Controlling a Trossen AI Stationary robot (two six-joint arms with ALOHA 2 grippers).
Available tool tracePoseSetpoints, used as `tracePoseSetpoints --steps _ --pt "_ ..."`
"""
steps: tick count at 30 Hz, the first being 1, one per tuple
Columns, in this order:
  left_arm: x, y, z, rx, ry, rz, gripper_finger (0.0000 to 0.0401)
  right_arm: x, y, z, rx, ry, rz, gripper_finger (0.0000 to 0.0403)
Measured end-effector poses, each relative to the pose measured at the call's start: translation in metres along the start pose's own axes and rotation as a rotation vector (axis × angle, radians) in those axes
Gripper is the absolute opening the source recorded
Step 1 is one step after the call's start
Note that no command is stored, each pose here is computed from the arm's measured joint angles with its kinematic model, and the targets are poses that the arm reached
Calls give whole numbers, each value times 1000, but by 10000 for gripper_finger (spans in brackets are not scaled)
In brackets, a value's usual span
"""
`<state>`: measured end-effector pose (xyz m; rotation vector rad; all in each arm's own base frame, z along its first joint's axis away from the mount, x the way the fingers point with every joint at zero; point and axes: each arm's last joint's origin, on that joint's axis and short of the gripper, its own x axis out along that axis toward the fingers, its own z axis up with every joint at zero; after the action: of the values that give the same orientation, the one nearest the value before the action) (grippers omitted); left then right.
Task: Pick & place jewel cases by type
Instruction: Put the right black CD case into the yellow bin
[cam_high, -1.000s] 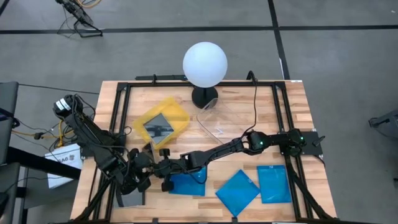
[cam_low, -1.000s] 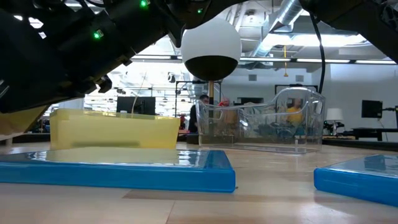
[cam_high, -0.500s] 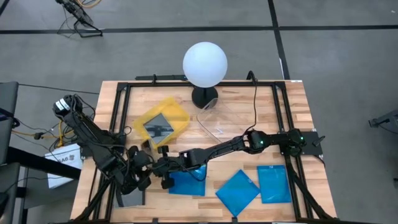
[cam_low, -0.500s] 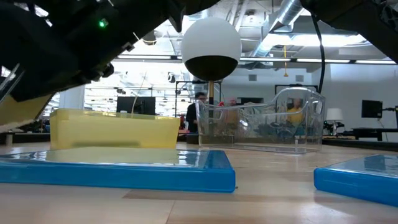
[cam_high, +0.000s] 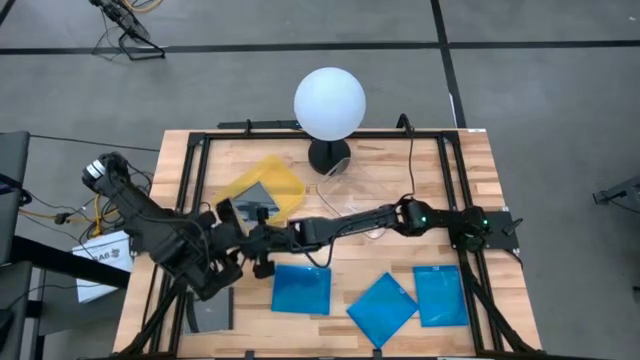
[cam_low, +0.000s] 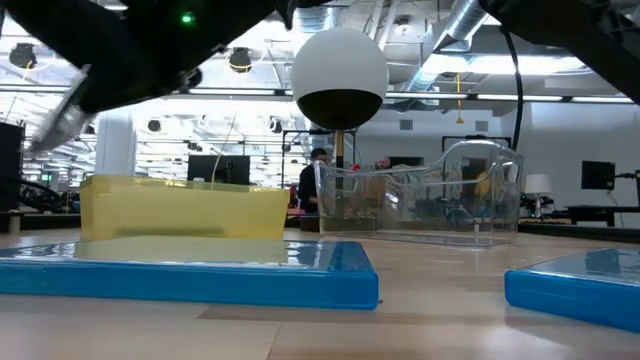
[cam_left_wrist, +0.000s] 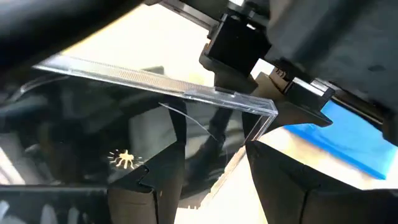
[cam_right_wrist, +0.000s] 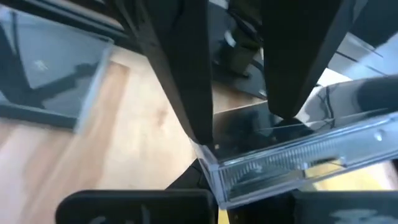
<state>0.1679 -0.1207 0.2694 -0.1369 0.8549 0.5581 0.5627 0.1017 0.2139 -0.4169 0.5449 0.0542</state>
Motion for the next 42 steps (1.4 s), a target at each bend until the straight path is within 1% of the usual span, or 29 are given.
tracePoseSetpoints --steps 3,6,12,17,22,29,35,42 --pt "6 6 9 20 0 47 173 -5 -13 -1 -8 34 -4 0" --pt "12 9 16 29 -6 78 173 -10 -23 -4 -7 76 21 0" --pt "23 18 31 33 -26 137 173 -25 -44 -3 -57 134 28 0" --pt "29 23 36 75 -11 166 173 -26 -48 -5 -87 153 46 0" --pt "34 29 40 114 -10 209 173 -26 -56 -8 -83 161 43 0" --pt "42 40 48 104 -11 286 173 -24 -71 -14 -87 176 30 0" --pt "61 44 47 54 -8 285 174 -26 -83 -25 -80 231 67 0" --pt "80 47 41 6 4 254 174 -25 -91 -36 -1 282 132 0"
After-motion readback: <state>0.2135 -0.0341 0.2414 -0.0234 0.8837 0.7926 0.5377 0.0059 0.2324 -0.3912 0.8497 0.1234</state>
